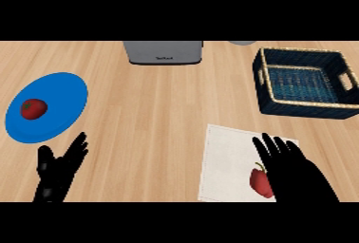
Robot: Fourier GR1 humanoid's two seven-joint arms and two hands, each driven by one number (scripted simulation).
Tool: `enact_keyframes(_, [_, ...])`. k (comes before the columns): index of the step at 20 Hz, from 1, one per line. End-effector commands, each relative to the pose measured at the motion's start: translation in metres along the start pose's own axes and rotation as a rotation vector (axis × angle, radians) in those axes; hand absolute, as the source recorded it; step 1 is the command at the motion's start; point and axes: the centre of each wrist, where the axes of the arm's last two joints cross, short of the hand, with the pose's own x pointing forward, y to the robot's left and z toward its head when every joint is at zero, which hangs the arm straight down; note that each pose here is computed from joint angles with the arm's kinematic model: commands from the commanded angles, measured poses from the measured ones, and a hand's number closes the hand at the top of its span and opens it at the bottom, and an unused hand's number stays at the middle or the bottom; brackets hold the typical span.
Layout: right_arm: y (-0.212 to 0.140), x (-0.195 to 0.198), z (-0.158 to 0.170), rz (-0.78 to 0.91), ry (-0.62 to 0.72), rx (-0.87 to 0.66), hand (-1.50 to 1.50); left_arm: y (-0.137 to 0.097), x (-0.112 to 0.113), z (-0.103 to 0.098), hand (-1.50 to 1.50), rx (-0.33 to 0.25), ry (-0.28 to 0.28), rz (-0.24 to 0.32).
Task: Pick the bell pepper from the placemat and place it in the basket
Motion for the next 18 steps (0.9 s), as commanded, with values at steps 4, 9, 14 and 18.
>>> enact_keyframes(4, [0.013,-0.01,-0.029,-0.045,0.032,-0.032,-1.5,0.013,-0.023,-0.001,0.0,0.012,0.074,-0.009])
enact_keyframes(9, [0.047,-0.006,-0.025,-0.036,0.022,-0.054,-1.5,0.008,-0.014,-0.004,0.0,-0.01,0.074,-0.015])
enact_keyframes(14, [0.062,0.004,-0.043,-0.052,0.029,-0.07,-1.5,-0.012,-0.011,0.005,0.0,-0.025,0.069,-0.015])
enact_keyframes(18, [0.055,-0.003,-0.044,-0.05,0.013,-0.064,-1.5,-0.013,-0.012,0.002,0.0,0.004,0.071,-0.006])
